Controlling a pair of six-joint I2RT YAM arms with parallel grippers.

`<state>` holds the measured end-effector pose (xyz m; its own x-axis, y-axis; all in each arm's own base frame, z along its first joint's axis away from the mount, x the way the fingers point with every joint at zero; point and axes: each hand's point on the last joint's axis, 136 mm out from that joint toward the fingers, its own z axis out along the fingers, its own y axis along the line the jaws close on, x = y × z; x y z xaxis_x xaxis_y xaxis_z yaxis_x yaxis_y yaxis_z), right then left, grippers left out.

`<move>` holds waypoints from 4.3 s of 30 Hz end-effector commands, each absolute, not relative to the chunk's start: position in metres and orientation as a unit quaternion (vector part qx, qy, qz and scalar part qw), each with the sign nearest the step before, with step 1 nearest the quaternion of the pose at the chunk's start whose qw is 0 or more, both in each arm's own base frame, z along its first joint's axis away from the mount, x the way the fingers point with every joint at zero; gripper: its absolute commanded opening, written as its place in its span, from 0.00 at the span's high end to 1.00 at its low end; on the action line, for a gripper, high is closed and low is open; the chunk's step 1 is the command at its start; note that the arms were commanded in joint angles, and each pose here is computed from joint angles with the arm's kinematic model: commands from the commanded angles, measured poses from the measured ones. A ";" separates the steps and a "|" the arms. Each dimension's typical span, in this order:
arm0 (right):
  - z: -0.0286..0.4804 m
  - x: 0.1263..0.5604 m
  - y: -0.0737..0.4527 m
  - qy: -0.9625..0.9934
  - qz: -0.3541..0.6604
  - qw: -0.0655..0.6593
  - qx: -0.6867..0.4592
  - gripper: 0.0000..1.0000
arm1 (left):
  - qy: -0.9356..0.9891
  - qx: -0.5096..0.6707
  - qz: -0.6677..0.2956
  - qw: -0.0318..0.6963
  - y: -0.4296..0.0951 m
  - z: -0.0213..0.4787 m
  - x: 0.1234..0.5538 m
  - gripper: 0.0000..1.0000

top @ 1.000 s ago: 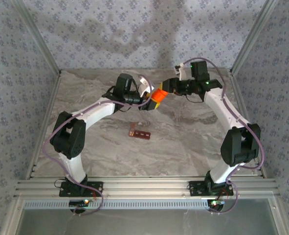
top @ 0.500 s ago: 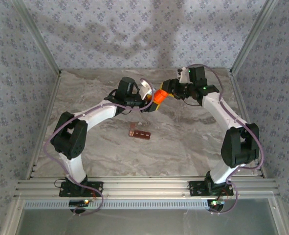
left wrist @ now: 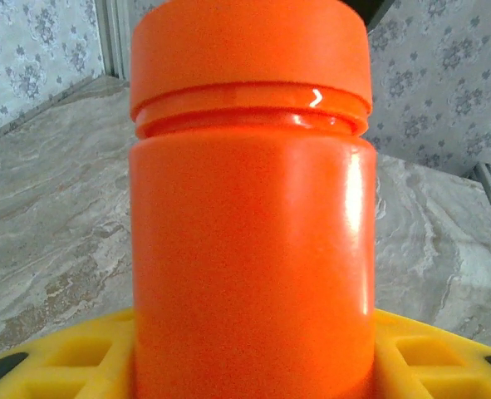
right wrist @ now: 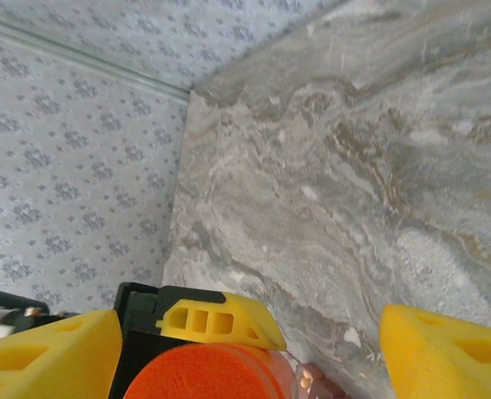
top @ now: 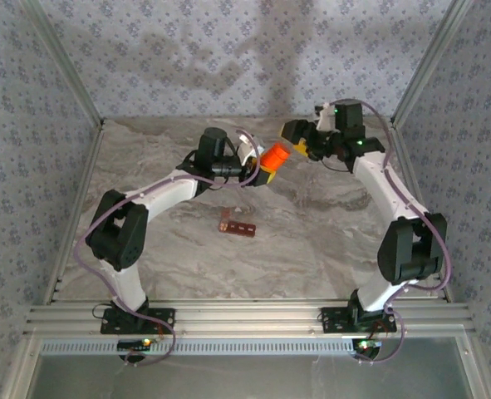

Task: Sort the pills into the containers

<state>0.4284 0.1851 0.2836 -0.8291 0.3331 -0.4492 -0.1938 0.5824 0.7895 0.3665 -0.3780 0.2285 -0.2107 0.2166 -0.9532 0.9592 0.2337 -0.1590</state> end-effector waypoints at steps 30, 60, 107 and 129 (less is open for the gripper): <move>0.338 0.381 0.219 0.764 0.465 0.349 -0.280 0.17 | 0.586 0.488 -0.547 0.345 -0.368 0.276 0.333 1.00; 0.277 0.374 0.250 0.822 0.459 0.284 -0.183 0.67 | 0.592 0.479 -0.507 0.403 -0.377 0.282 0.344 1.00; 0.323 0.368 0.223 0.780 0.467 0.323 -0.262 0.37 | 0.566 0.498 -0.559 0.345 -0.378 0.293 0.323 1.00; 0.256 0.386 0.234 0.835 0.475 0.256 -0.112 0.62 | 0.576 0.503 -0.498 0.409 -0.383 0.294 0.326 1.00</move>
